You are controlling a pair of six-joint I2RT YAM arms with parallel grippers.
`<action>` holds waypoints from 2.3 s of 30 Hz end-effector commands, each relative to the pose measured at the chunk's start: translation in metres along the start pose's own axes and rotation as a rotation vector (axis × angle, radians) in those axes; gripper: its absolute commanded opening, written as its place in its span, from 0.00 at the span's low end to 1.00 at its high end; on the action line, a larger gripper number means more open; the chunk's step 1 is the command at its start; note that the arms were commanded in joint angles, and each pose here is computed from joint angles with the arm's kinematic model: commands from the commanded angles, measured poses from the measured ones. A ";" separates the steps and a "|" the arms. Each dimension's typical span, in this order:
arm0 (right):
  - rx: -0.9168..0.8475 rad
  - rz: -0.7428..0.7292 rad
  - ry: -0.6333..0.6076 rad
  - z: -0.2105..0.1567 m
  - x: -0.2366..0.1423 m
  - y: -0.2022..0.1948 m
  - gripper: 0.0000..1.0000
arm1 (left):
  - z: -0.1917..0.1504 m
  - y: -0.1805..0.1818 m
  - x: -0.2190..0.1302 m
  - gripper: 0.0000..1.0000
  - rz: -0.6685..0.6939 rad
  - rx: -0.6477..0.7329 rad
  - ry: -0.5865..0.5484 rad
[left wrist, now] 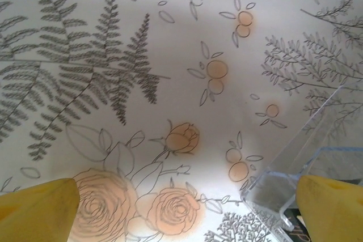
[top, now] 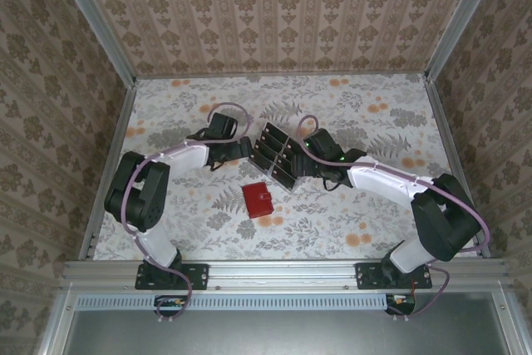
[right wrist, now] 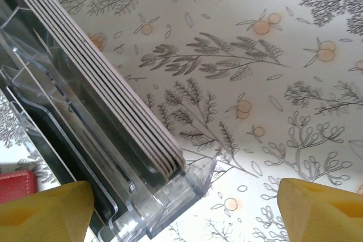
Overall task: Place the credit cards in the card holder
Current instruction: Move the storage box to the center of the table, then pick up the card holder from the center of the table.
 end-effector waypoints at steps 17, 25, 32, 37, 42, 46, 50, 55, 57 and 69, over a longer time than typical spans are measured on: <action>0.165 -0.238 -0.018 -0.005 -0.016 -0.105 0.86 | 0.007 -0.085 0.024 1.00 -0.143 0.132 0.035; 0.199 -0.249 -0.052 -0.003 -0.034 -0.121 0.87 | 0.007 -0.116 0.032 1.00 -0.171 0.180 0.048; 0.198 -0.116 -0.087 0.005 -0.060 -0.101 0.87 | 0.025 -0.104 0.016 1.00 -0.139 0.143 0.003; 0.188 0.048 -0.134 0.011 -0.097 -0.074 0.85 | 0.045 -0.078 -0.014 1.00 -0.155 0.045 -0.053; 0.086 0.159 -0.109 0.005 -0.114 -0.026 0.81 | 0.042 -0.039 -0.047 1.00 -0.146 -0.032 -0.084; -0.001 0.207 -0.015 -0.013 -0.097 0.025 0.75 | 0.022 0.011 -0.063 1.00 -0.112 -0.152 -0.077; -0.089 0.198 0.064 -0.027 -0.068 0.068 0.70 | -0.001 0.040 -0.074 1.00 -0.088 -0.209 -0.062; -0.185 0.145 0.164 -0.042 -0.027 0.106 0.65 | -0.017 0.061 -0.085 1.00 -0.055 -0.222 -0.060; -0.212 0.135 0.193 -0.048 -0.014 0.119 0.64 | -0.020 0.068 -0.088 1.00 -0.046 -0.229 -0.060; -0.299 0.065 0.266 -0.068 0.016 0.146 0.61 | -0.028 0.087 -0.086 1.00 -0.041 -0.252 -0.046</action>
Point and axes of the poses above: each hand's point on the last joint's axis, 136 mm out from that joint toward the fingers, its own x axis out along the fingers, its own y axis along the line the jaws close on, z = x × y, the point moved 1 cm from there along -x, back along the fingers, and after that the axes turned 5 degrees about -x, right-handed, at the moved point
